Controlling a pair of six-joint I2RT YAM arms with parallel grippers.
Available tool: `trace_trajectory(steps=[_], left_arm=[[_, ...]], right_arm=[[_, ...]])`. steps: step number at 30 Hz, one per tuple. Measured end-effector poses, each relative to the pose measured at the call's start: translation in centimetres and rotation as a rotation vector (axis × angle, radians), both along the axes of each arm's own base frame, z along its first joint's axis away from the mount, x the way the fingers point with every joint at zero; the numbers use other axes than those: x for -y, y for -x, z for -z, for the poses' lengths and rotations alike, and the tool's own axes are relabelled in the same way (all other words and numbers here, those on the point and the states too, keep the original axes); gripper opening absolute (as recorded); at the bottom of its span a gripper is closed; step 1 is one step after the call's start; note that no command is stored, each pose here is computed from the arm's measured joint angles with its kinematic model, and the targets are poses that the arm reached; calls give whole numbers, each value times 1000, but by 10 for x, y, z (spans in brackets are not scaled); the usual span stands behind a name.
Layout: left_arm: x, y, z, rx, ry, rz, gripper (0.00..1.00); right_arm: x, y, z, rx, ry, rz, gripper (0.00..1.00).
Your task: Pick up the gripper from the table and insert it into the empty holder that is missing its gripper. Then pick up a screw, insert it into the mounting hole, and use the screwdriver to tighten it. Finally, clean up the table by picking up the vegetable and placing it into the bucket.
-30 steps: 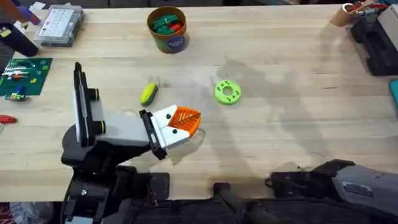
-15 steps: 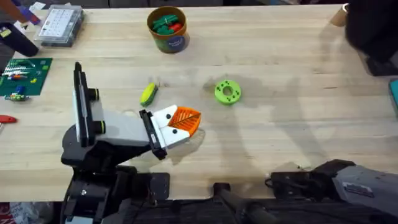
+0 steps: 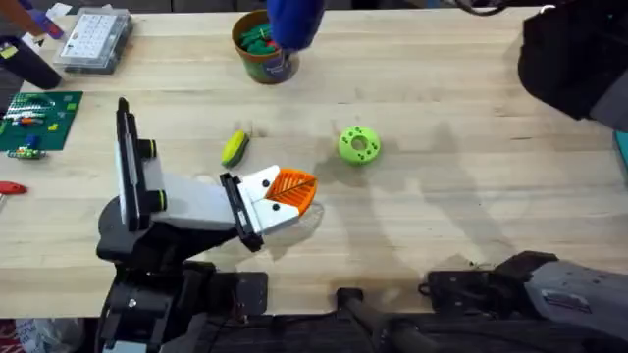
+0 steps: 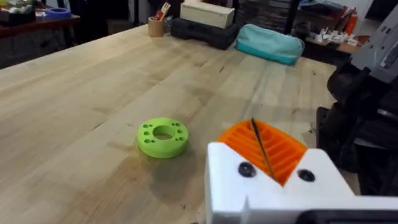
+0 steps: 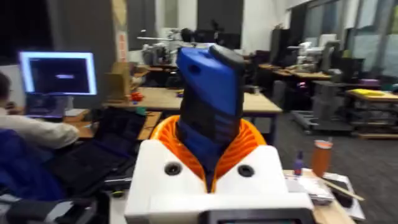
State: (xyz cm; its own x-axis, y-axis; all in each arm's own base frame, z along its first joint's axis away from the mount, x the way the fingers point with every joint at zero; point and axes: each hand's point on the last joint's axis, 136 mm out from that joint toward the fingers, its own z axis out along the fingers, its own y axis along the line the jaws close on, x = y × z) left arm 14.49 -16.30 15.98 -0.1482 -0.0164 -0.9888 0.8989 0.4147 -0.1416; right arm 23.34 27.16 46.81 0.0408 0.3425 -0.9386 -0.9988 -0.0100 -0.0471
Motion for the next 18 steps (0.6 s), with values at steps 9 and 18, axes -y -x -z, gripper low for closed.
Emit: trace_trajectory(steps=[9,18], left_arm=[[0,0,0,0,0,0,5],[0,0,0,0,0,0,5]], right_arm=[[-11,18,3,3,21,-76,17],[-16,32,2,40,39,-127,17]])
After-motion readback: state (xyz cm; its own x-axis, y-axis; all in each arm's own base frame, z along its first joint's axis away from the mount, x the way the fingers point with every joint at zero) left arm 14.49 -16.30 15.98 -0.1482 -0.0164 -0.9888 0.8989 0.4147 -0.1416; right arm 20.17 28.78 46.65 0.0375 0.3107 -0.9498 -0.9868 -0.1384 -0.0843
